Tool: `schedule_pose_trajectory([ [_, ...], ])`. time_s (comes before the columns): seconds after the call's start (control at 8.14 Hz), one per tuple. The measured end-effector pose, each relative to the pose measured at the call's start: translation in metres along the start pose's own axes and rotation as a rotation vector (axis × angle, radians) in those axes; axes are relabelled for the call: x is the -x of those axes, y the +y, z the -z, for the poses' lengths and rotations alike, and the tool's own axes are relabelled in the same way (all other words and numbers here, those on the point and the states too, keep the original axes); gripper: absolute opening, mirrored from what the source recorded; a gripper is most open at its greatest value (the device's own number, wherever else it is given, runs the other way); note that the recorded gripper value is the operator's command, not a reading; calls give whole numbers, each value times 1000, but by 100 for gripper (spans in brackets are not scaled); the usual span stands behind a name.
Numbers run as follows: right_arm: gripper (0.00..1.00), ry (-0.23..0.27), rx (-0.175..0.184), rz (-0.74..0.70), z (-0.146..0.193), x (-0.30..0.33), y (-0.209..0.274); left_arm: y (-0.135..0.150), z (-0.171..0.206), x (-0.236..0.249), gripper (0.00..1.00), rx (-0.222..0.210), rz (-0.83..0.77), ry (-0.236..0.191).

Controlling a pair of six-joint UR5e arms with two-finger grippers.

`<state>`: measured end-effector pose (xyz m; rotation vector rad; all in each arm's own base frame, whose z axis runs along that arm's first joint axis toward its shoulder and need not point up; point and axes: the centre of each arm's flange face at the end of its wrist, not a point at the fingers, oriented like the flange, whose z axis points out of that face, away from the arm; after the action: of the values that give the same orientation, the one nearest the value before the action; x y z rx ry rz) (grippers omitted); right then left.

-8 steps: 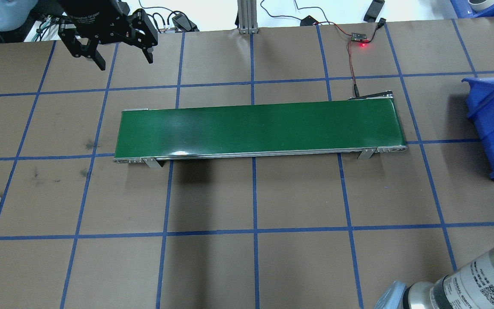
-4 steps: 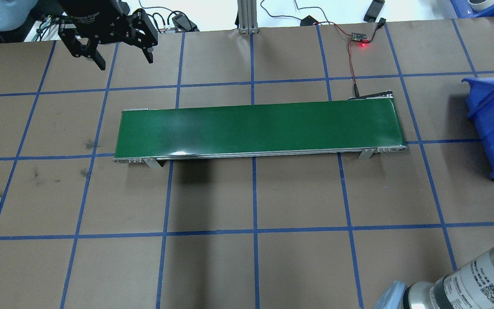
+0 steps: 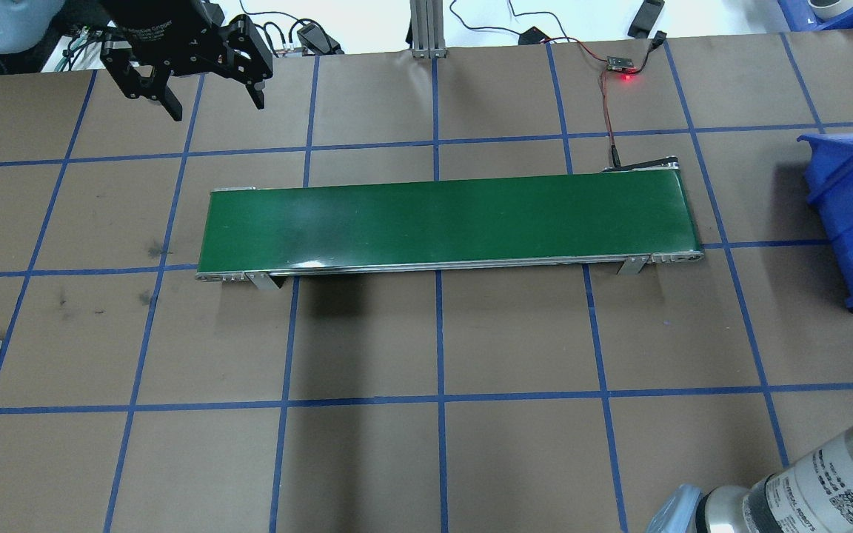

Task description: Move button from left to right

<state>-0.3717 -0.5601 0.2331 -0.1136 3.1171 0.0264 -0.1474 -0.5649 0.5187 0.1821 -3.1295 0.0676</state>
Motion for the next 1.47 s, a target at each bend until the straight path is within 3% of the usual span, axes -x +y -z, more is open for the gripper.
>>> schedule_pose_trajectory([
  [0.49, 100, 22, -6, 11, 22, 4, 4, 0, 0, 0, 100, 0, 1, 0],
  [0.98, 100, 32, -16, 3, 137, 53, 38, 0, 0, 0, 100, 0, 0, 0],
  [1.11, 100, 39, -25, 2, 169, 81, 44, 0, 0, 0, 100, 0, 0, 0],
  [1.47, 100, 26, -3, -86, 234, 204, 46, 0, 0, 0, 100, 0, 0, 0],
])
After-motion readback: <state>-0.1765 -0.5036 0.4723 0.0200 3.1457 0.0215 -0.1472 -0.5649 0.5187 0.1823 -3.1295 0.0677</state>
